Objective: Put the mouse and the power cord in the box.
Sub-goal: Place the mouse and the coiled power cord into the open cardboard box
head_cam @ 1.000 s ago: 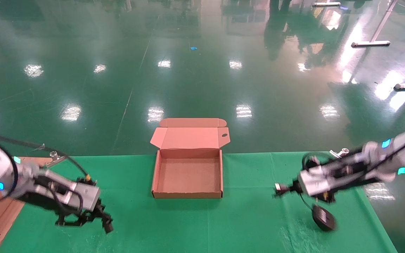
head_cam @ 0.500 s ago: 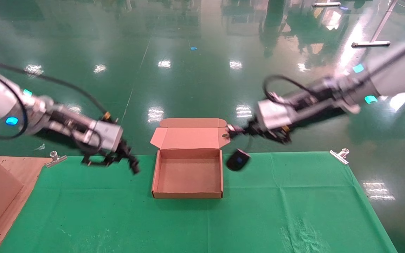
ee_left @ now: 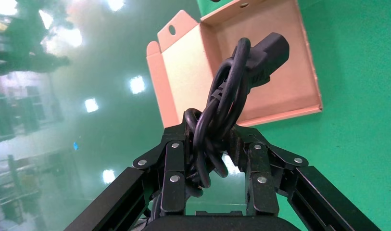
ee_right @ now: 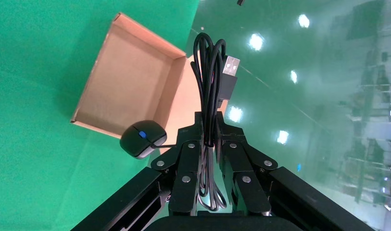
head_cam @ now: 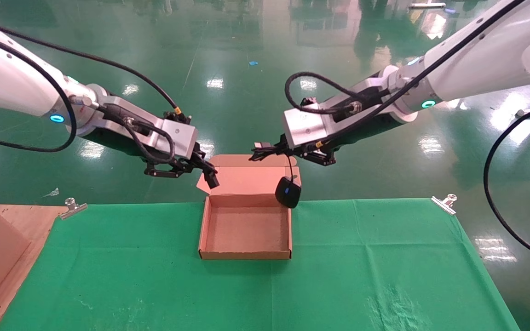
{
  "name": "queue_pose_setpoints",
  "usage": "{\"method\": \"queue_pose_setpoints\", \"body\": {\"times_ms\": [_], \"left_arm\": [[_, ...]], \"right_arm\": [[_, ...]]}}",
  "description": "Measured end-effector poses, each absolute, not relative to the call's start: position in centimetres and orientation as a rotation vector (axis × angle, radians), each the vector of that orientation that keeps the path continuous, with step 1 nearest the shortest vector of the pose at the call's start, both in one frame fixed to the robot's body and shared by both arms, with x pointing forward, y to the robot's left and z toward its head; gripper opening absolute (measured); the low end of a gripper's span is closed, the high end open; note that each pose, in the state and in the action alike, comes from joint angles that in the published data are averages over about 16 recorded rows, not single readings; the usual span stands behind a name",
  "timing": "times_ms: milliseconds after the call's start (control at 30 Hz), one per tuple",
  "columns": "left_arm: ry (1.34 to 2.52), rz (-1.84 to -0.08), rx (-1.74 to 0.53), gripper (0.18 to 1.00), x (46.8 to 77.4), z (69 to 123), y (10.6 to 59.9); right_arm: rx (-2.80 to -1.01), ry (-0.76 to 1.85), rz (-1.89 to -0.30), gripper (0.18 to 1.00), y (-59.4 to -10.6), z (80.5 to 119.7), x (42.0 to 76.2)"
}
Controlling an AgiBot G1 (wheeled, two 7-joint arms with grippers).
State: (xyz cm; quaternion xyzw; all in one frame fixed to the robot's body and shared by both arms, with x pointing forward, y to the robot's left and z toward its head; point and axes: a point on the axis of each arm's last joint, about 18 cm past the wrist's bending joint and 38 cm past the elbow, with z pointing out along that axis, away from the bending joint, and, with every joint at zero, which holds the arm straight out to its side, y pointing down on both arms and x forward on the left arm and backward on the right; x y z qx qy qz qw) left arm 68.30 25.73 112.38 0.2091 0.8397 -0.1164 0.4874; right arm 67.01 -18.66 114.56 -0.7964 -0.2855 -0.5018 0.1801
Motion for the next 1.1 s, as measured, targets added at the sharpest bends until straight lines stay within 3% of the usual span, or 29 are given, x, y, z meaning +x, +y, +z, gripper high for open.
{"method": "queue_pose_setpoints", "body": {"times_ms": [400,767,1100], "left_arm": [[2.047,-0.266,0.535,0.318,68.9,111.4,25.0],[1.995,-0.191,0.499,0.318,73.3,106.2,23.8],[1.882,-0.369,0.319,0.318,77.0,99.8,20.3]], "right_arm": [[-2.25,-0.816,-1.395,0.219,-17.6,114.2,66.8],[-2.256,-0.789,-1.363,0.219,-18.8,113.6,66.8],[-2.276,-0.754,-1.329,0.219,-21.0,111.6,67.4]]}}
